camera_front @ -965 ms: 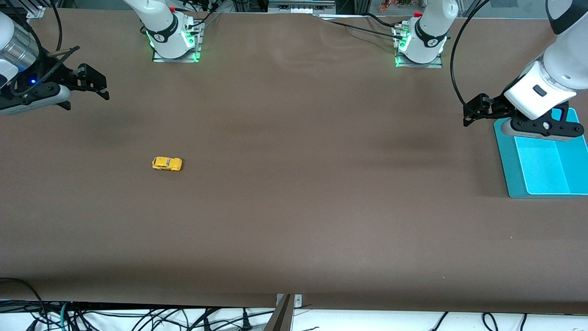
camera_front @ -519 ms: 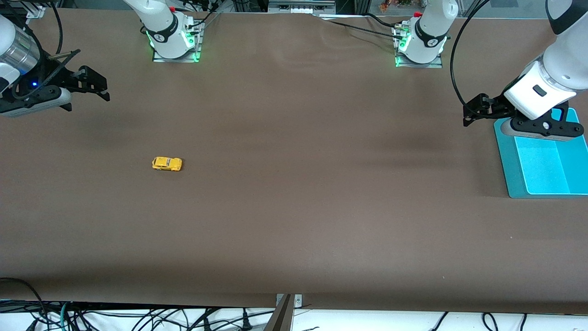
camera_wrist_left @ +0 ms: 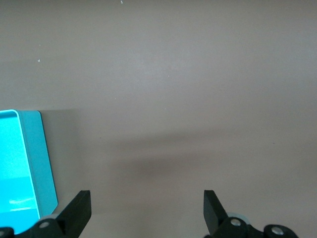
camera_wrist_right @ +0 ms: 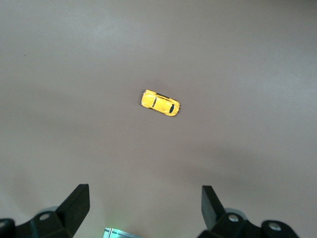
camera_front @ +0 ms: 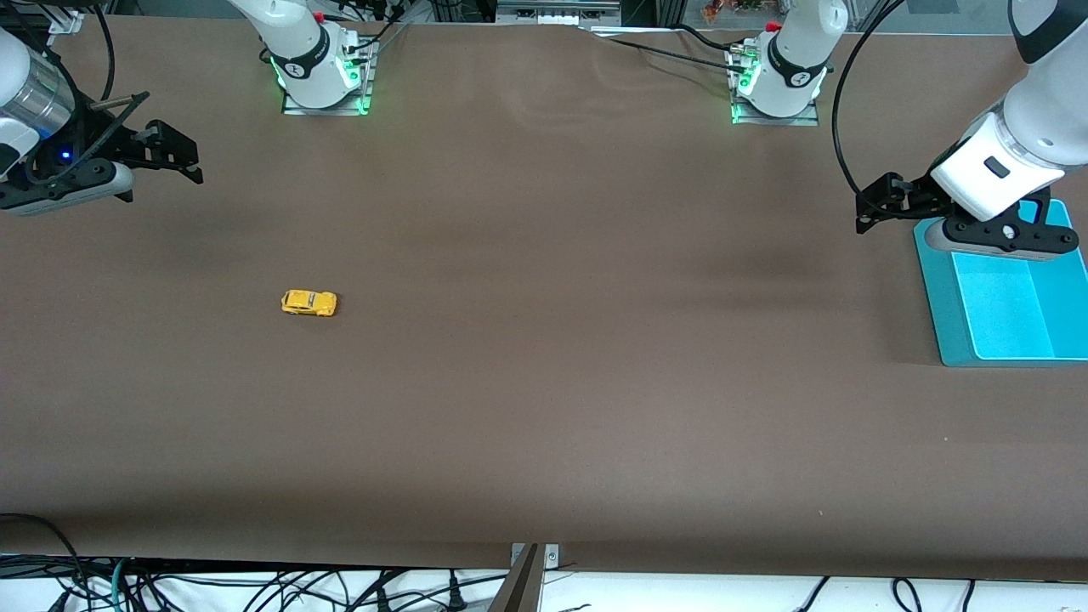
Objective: Wind and store yellow beetle car
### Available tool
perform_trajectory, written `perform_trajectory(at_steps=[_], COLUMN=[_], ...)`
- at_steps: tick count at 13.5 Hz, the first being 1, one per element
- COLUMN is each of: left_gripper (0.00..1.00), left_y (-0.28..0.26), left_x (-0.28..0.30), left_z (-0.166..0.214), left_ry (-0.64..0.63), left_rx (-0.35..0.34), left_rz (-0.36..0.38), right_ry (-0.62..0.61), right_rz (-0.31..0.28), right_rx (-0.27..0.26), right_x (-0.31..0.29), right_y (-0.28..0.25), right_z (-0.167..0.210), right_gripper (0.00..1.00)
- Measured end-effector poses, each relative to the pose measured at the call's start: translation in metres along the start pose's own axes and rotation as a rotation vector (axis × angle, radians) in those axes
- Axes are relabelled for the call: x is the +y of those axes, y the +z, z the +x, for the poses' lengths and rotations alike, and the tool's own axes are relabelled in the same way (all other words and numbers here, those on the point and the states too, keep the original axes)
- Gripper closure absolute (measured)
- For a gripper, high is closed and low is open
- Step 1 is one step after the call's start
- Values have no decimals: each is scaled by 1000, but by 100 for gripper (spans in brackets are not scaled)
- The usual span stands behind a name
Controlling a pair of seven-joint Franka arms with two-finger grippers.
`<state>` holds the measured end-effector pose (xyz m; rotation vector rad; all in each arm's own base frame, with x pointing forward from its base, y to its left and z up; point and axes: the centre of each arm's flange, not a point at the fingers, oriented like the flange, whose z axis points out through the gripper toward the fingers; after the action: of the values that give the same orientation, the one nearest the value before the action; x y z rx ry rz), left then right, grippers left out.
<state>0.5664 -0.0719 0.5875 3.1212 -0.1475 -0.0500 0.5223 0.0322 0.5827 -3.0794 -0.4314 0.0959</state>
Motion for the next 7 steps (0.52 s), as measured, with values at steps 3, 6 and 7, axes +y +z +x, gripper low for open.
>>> perform_trajectory(at_steps=[3, 6, 7], left_gripper=[0, 0, 0], left_y=[0, 0, 0], left_x=[1, 1, 1], left_z=[0, 0, 0], left_ry=[2, 2, 2], left_rx=[0, 0, 0], left_rz=[0, 0, 0], right_ry=[12, 14, 14], right_rz=[-2, -5, -8], right_rx=[8, 12, 13], right_x=[7, 8, 9], right_y=[-4, -6, -6], right_z=[-1, -1, -1], right_gripper=[0, 0, 0])
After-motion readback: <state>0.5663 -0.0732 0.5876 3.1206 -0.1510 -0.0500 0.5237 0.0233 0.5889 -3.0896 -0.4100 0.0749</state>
